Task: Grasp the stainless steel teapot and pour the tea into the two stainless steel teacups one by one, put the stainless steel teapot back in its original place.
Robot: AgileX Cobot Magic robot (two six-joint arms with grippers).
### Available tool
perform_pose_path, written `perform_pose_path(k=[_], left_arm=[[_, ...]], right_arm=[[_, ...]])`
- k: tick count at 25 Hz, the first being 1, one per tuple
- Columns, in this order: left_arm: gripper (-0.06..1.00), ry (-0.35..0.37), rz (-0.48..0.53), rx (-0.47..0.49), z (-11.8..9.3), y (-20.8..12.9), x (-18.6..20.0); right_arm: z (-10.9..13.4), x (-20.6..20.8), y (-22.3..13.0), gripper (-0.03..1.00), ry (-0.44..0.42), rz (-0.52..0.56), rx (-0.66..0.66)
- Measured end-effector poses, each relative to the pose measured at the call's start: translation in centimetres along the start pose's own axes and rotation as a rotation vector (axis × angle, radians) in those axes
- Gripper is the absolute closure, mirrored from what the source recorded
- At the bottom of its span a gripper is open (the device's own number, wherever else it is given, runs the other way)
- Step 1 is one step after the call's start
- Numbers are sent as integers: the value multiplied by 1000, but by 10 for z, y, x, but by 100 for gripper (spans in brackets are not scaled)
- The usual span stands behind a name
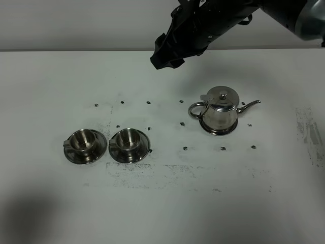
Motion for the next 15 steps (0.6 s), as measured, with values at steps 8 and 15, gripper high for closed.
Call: perform_pose_path(k=[8,15], left_arm=[[43,-90,7,-54,-3,-42,-2],[46,-112,-5,-88,-5,-45,0]], right_arm=[[-5,-27,-10,47,-1,61,10],[-8,-49,-19,47,13,105,4]])
Point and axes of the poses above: a point on each arm's last joint axis where the gripper is mounted, x pointing back along that axis away from the gripper, z along the wrist's bending axis when the last joint is at zero, y = z × x, the point moved 2 cm from there along -x, pointing out along that axis toward the gripper, and after that the axes turned 11 degrees about x, right-handed, at the moved point
